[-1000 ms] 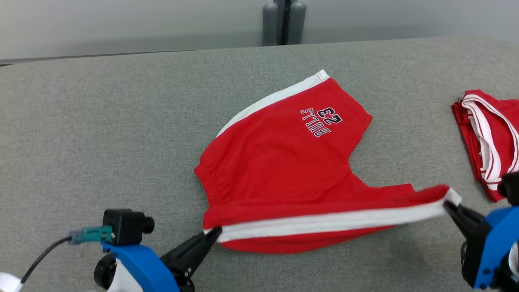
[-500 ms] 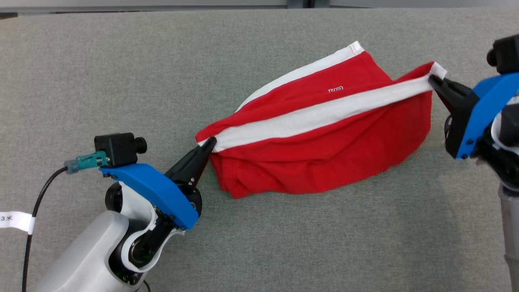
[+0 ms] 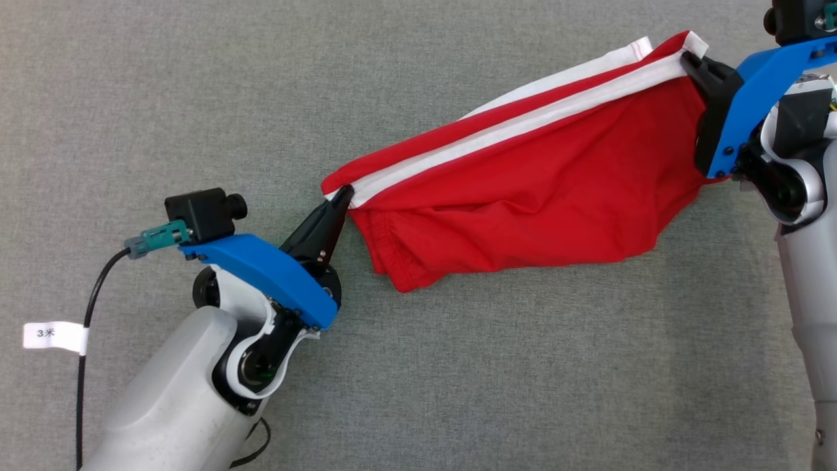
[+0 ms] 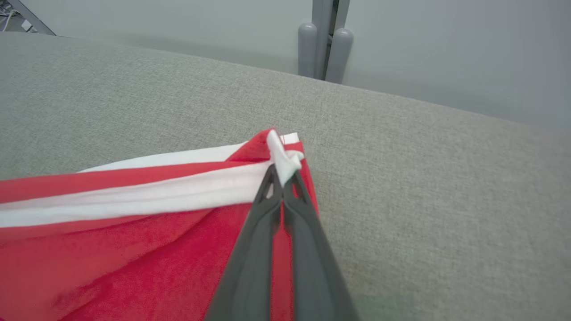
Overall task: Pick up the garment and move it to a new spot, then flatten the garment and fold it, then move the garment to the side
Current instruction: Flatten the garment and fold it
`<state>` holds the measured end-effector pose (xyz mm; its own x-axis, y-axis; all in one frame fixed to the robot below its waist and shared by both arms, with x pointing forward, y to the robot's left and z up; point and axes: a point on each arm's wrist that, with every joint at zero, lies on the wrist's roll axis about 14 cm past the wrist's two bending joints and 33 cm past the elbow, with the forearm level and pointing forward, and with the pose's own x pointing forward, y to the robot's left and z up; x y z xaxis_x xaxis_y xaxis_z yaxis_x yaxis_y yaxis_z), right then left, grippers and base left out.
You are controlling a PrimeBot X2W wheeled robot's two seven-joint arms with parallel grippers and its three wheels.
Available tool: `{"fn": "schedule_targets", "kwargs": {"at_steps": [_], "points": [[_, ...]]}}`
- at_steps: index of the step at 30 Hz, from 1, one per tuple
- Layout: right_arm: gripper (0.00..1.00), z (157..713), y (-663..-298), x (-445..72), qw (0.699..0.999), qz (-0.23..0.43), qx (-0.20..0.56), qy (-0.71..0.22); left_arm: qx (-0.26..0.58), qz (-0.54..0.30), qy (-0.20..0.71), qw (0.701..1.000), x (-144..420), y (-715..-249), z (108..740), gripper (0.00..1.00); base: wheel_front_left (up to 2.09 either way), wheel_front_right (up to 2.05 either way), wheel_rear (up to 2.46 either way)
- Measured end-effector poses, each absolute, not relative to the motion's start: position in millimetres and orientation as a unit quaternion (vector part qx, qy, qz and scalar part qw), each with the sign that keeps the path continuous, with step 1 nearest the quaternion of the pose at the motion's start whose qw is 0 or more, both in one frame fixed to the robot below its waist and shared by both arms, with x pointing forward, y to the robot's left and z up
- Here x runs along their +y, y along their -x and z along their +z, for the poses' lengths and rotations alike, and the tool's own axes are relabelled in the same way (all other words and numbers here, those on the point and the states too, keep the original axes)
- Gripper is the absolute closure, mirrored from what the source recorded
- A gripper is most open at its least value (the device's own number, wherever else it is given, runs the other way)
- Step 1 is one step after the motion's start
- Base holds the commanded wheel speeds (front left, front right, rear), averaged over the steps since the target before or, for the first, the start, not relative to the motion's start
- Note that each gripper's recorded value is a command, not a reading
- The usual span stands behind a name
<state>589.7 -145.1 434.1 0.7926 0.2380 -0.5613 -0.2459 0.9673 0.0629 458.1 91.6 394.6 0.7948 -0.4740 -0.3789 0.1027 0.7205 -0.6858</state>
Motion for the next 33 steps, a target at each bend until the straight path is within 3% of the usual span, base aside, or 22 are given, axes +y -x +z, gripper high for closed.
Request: {"fn": "schedule_targets", "kwargs": {"at_steps": [2, 3, 4, 6, 7, 8, 13, 22, 33], "points": [[1.0, 428.0, -594.1, -144.3, 0.947, 0.125, 0.296, 0.002, 0.274, -0.161, 0.338, 0.886, 91.1, -459.8, 393.1, 1.0, 0.0, 0.0, 0.0], [0.75, 425.7, -595.7, -143.5, 0.947, 0.124, 0.296, -0.002, 0.27, -0.162, 0.338, 0.887, 90.4, -460.9, 393.6, 1.0, 0.0, 0.0, 0.0], [0.0, 423.4, -596.7, -142.4, 0.948, 0.123, 0.295, -0.005, 0.264, -0.16, 0.341, 0.888, 90.0, -462.4, 394.8, 0.8, 0.0, 0.0, 0.0], [0.0, 420.5, -598.5, -140.8, 0.949, 0.122, 0.292, -0.012, 0.264, -0.166, 0.347, 0.885, 85.2, -460.4, 394.9, 0.62, 0.0, 0.0, 0.0], [0.0, 419.8, -598.8, -140.5, 0.949, 0.121, 0.29, -0.015, 0.264, -0.168, 0.349, 0.884, 82.6, -458.9, 395.0, 0.2, 0.0, 0.0, 0.0], [0.0, 420.3, -599.3, -139.6, 0.95, 0.121, 0.286, -0.015, 0.26, -0.169, 0.352, 0.883, 80.6, -458.6, 396.5, 0.0, 0.0, 0.0, 0.0], [0.0, 429.7, -597.3, -135.4, 0.955, 0.123, 0.268, -0.037, 0.232, -0.167, 0.36, 0.888, 81.9, -455.7, 408.2, 0.0, 0.0, 0.0, 0.0], [0.0, 449.4, -577.0, -157.2, 0.961, 0.102, 0.249, -0.064, 0.131, -0.133, 0.322, 0.928, 118.4, -435.4, 438.5, 0.0, 0.0, 0.0, 0.0], [0.0, 432.3, -577.6, -174.7, 0.967, 0.063, 0.22, -0.111, 0.024, -0.061, 0.156, 0.986, 184.5, -436.8, 473.1, 0.0, 0.0, 0.0, 0.0]]}}
